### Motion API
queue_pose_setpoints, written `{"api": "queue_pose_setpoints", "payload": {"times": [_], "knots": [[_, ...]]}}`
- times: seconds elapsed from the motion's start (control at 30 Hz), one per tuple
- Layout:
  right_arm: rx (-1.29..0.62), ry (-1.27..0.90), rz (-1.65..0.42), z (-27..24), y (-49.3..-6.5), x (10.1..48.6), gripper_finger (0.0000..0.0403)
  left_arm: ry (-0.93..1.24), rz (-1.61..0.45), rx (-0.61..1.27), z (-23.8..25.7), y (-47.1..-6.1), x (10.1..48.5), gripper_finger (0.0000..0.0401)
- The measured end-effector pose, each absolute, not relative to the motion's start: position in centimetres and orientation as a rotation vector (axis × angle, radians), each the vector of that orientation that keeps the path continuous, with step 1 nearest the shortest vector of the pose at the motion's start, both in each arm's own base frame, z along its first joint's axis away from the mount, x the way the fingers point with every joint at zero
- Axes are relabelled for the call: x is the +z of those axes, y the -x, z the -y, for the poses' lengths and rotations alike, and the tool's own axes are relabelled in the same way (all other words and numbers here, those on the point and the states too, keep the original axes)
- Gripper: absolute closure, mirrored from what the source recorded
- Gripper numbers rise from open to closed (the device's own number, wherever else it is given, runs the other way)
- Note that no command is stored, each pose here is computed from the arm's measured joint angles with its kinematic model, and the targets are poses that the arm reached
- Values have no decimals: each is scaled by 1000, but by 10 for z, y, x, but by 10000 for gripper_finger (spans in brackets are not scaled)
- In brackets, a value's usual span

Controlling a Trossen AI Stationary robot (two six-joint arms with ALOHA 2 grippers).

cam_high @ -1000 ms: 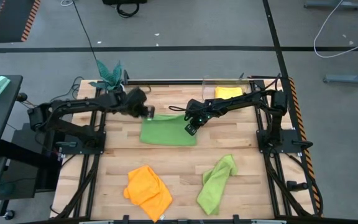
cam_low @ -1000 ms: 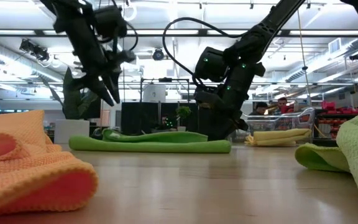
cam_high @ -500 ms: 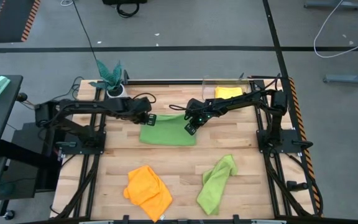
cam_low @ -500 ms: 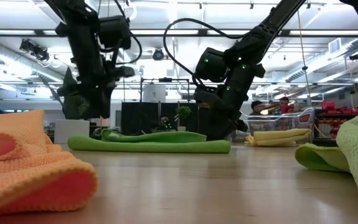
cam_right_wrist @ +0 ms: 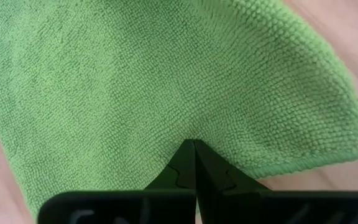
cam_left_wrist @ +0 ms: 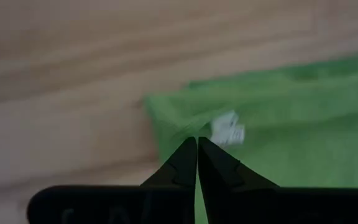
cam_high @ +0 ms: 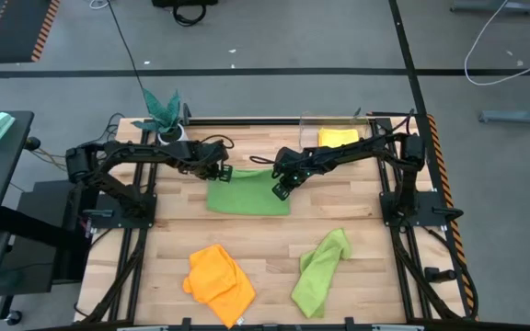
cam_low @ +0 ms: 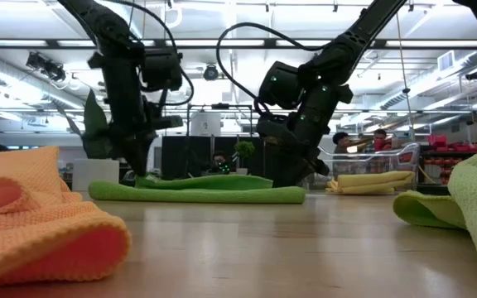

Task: Fold microfiber towels
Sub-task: Fold the green towel

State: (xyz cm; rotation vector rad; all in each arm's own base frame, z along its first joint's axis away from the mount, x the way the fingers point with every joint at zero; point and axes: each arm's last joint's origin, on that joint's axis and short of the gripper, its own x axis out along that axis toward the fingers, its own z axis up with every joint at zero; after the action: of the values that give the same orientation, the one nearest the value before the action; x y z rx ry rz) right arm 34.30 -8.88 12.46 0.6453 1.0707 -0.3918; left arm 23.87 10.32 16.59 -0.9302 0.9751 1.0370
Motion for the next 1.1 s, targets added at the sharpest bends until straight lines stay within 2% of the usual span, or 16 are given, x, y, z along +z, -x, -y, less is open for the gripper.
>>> {"api": "queue_pose_setpoints", "payload": {"times": [0.3,0.53,0.67,0.87,1.1], "knots": [[-383,-667,-1071,78,-346,125,403,911,-946,1046,-127,-241,153,394],[-382,-685,-1076,72,-347,124,403,916,-877,1079,-144,-238,154,375],[-384,-700,-1078,68,-348,124,402,903,-849,1078,-153,-236,155,379],[-393,-723,-1093,74,-345,124,402,947,-840,956,-143,-239,166,395],[-458,-745,-1079,94,-334,133,402,967,-762,852,-107,-243,197,376]]}}
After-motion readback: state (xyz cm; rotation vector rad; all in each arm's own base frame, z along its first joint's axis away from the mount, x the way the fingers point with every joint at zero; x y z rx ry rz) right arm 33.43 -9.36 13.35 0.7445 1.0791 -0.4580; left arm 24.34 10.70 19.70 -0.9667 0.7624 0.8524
